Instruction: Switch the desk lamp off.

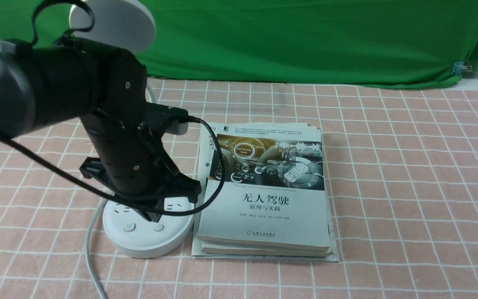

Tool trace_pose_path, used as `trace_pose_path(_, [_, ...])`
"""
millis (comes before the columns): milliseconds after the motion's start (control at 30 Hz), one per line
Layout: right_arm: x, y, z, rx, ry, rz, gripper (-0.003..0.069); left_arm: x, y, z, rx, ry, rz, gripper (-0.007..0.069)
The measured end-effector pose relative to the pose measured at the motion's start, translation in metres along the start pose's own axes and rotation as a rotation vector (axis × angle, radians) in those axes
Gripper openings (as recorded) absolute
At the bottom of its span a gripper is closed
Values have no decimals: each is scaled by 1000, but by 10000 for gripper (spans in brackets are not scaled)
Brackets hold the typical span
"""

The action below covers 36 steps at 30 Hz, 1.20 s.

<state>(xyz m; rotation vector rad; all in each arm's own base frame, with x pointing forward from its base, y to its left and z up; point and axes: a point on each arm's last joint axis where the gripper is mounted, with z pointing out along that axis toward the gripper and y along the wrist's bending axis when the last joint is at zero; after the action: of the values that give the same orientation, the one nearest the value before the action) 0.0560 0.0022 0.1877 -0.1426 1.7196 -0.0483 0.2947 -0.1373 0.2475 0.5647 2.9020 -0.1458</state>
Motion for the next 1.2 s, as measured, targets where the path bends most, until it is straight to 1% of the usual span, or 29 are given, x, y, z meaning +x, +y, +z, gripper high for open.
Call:
trace_pose_path(67, [0,0,0,0,0,0,240,11,-1,-7,12,-29,-6,-3])
trace_pose_path(133, [0,0,0,0,0,0,240,28,-1,-16,18,-98,-14,-3])
trace_pose_path(267, [0,0,0,0,0,0,240,71,0,-41,28,-361,-44,-3])
trace_pose_path(333, [0,0,0,0,0,0,240,89,1,-47,33,-469,-49,-3])
trace_pose_path(467, [0,0,0,0,0,0,240,139,5,-52,48,-730,-59,-3])
trace_pose_path(633, [0,0,0,0,0,0,240,181,8,-45,57,-919,-63,-3])
trace_pose_path(733, [0,0,0,0,0,0,240,201,10,-39,43,-993,-40,-3])
trace_pose_path(867, [0,0,0,0,0,0,240,215,12,-31,8,-1020,7,-3])
trace_pose_path(1200, [0,0,0,0,0,0,240,219,13,-25,-41,-1012,79,-3])
